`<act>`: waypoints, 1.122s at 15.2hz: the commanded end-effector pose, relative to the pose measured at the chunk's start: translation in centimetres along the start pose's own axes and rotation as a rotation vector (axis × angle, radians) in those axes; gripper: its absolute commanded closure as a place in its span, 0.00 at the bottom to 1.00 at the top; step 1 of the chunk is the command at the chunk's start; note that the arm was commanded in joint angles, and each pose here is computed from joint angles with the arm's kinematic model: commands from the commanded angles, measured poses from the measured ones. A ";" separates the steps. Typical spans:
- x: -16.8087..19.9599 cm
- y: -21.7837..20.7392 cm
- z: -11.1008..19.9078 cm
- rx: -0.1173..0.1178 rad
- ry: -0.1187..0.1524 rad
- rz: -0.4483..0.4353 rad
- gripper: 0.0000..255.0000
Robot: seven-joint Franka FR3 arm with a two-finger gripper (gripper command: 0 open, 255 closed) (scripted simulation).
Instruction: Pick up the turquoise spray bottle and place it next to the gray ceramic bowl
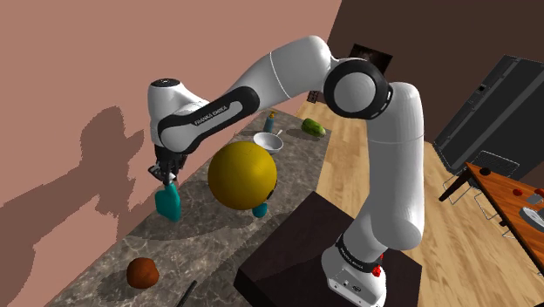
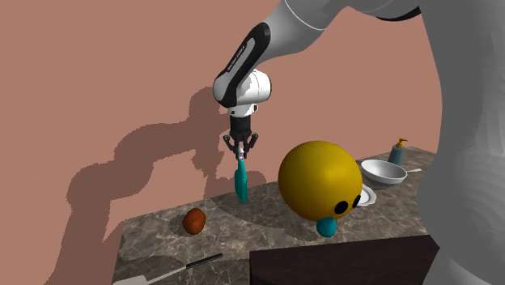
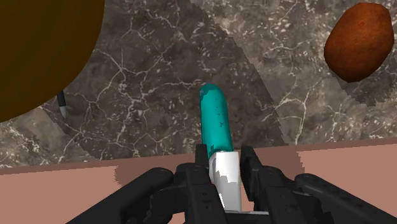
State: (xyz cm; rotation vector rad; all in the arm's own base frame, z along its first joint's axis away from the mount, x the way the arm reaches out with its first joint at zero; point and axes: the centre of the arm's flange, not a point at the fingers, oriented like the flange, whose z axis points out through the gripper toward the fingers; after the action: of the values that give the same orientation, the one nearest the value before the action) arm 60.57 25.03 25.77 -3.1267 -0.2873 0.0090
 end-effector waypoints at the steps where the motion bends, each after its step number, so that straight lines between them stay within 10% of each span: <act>1: -0.1 0.0 -1.1 0.000 0.000 0.000 1.00; 17: -0.1 0.0 -9.5 0.000 0.000 0.000 1.00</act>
State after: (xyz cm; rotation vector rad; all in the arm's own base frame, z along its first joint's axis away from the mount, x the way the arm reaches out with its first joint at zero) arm 60.54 25.05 34.78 -3.1268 -0.2873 0.0088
